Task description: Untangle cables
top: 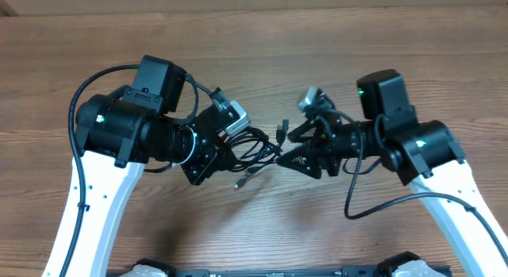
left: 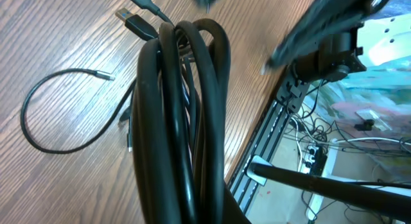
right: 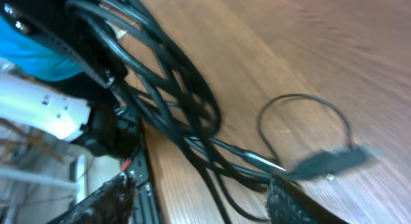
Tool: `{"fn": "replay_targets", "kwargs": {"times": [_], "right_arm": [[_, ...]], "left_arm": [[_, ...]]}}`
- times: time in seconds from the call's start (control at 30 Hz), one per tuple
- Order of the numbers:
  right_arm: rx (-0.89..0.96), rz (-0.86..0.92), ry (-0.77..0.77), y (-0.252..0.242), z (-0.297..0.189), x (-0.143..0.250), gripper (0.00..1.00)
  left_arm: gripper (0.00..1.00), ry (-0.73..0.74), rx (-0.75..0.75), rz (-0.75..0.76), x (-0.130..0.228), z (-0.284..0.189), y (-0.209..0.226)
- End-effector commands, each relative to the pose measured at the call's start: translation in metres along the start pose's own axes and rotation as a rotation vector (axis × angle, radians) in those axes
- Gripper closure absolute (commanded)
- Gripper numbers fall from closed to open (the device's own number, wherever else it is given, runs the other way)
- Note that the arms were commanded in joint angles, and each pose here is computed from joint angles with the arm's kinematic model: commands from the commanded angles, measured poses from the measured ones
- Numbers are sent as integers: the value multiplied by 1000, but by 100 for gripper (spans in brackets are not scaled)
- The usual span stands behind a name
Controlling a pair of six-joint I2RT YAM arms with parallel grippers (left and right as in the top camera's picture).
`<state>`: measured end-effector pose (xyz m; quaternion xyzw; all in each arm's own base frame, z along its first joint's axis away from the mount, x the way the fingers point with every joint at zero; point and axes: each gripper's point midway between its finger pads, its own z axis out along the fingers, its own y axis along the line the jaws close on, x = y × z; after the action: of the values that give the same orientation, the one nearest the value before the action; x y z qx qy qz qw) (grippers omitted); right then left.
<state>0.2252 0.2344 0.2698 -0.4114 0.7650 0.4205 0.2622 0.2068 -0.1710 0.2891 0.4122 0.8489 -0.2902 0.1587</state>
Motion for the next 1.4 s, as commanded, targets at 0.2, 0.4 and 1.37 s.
{"fn": "replay_targets", "kwargs": {"times": [0.2, 0.4, 1.37], "right_arm": [[-100, 16, 80, 9, 32, 13, 59], [-147, 13, 100, 22, 39, 16, 80], [98, 59, 128, -21, 40, 18, 96]], "left_arm": [[96, -58, 27, 66, -10, -9, -12], [96, -106, 67, 74, -20, -10, -18], [96, -31, -131, -121, -8, -10, 18]]}}
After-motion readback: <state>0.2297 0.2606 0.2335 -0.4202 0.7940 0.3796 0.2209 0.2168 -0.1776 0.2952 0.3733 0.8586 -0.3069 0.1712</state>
